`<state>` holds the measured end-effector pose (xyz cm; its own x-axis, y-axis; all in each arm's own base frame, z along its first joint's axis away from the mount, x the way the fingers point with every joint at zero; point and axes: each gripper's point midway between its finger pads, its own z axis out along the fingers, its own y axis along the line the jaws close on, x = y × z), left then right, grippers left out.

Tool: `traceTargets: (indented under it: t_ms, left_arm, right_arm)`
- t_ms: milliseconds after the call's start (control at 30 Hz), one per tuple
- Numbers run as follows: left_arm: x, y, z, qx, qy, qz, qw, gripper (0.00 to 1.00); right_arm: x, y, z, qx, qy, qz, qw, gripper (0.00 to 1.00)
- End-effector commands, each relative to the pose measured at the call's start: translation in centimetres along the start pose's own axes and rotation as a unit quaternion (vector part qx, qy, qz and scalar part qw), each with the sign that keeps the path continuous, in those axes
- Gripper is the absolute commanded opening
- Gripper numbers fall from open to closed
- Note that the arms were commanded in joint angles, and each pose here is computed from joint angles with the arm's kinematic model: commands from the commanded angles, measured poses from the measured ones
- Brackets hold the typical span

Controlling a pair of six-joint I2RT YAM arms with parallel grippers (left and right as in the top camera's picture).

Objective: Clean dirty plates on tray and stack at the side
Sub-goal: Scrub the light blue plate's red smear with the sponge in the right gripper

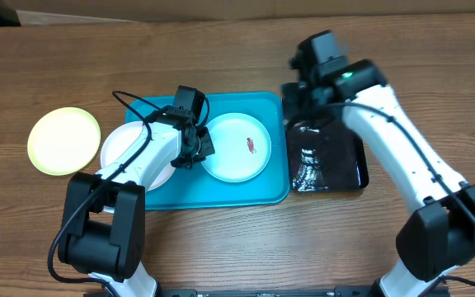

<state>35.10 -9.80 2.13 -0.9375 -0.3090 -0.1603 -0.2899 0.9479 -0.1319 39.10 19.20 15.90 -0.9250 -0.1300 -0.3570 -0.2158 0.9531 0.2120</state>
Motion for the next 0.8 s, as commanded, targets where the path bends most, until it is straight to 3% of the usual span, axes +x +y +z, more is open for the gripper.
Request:
traceTargets:
  t_ms: [0,300,767]
  left_arm:
    - [-0.6,-0.3,-1.0,0.005,-0.017,-0.001,1.0,0.04]
    - [-0.6,-0.3,-1.0,0.004,-0.017,0.008,1.0,0.04]
    - [-0.6,-0.3,-1.0,0.004,-0.017,0.008,1.0,0.04]
  right_arm:
    - [0.3,5.3,-0.2,-0.045,-0.014,-0.048,0.998,0.04]
    - [2.3,8.1,3.7,0.038,-0.009,-0.117,0.992,0.04]
    - [4.2,4.0,11.7,0.151,0.041,-0.103,0.982,0.04]
